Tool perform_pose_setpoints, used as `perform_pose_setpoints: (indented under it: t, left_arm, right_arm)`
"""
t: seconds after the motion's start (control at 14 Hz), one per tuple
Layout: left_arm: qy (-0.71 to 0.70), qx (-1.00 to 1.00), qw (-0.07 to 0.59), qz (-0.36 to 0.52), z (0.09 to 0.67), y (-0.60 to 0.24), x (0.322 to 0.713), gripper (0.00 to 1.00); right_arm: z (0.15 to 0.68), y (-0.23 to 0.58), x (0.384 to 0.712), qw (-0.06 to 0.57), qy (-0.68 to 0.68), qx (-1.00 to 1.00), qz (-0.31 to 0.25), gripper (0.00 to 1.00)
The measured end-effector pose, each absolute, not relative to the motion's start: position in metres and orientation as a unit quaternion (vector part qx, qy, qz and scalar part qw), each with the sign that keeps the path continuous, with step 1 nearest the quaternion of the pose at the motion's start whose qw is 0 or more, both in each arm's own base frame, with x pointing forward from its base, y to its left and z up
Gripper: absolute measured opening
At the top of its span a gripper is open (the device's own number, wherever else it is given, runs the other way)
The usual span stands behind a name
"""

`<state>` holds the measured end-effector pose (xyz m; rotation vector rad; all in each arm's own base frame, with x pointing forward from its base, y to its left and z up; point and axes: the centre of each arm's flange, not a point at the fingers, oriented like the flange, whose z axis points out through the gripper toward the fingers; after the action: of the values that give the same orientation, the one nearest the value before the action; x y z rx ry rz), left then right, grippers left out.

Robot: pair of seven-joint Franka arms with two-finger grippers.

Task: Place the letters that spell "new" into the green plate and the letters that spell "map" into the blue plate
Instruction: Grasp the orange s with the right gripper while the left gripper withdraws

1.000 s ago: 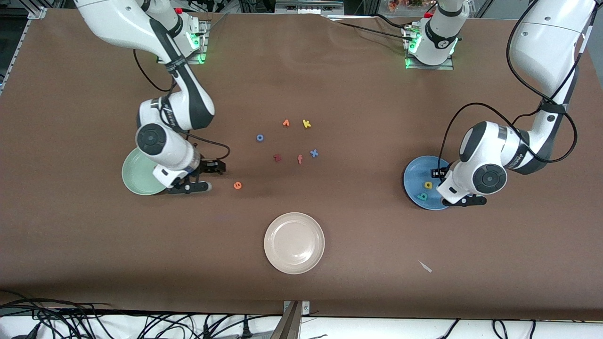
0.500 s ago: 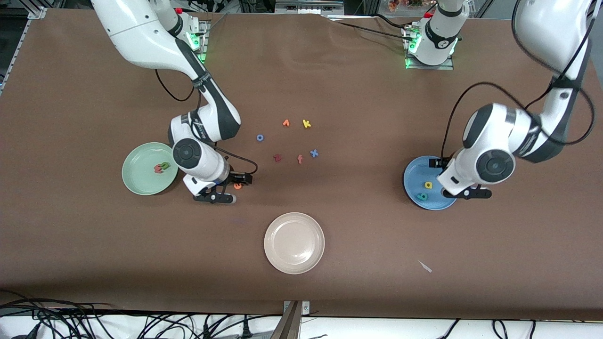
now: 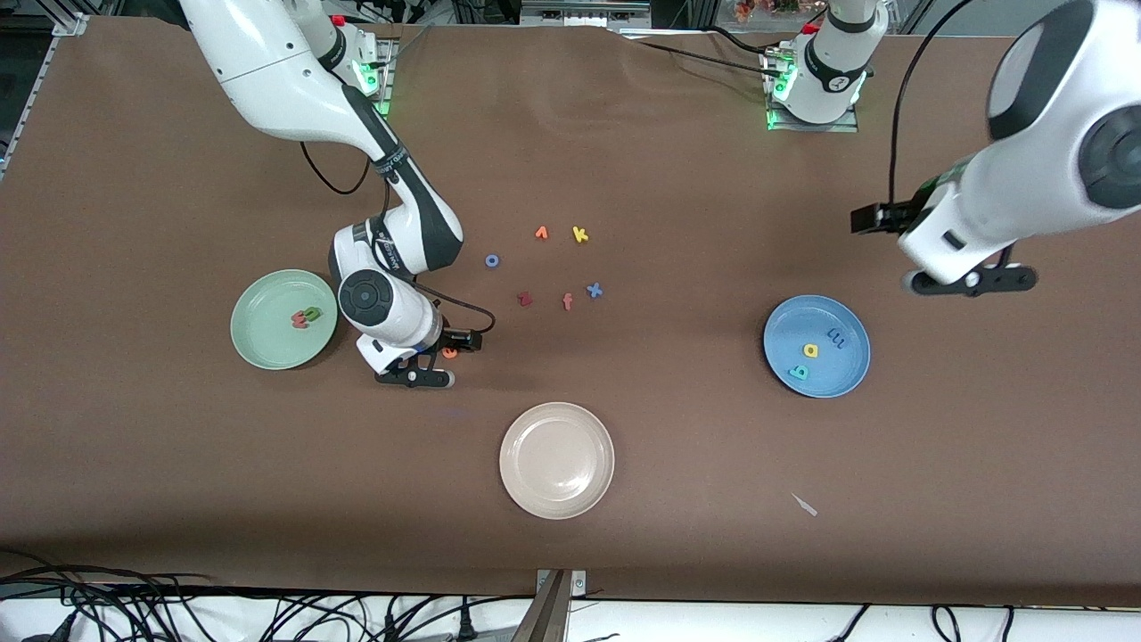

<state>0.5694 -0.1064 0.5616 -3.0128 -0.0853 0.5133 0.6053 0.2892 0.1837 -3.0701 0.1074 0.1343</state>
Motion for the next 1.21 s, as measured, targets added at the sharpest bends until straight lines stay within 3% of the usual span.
perform_pose_setpoints:
  t: [0.36,0.64,0.79,1.21]
  left_arm:
    - [-0.017,-0.994,0.036,0.101,0.614,-0.100,0.562,1.00]
    - [-0.029,-0.998,-0.003,0.056,0.607,-0.066,0.557,1.00]
    - [-0.042,-0.998,-0.027,0.043,0.599,-0.052,0.543,1.00]
    - [-0.026,-0.999,-0.023,0.030,0.605,-0.066,0.520,1.00]
  right_arm:
    - [0.177,0.289,0.606,0.032,0.035,-0.998,0.046,0.78]
    - [0.176,0.289,0.609,0.032,0.036,-0.998,0.045,0.59]
    - [0.177,0.289,0.610,0.033,0.036,-0.998,0.044,0.54]
    - [0.178,0.288,0.612,0.033,0.037,-0.998,0.042,0.31]
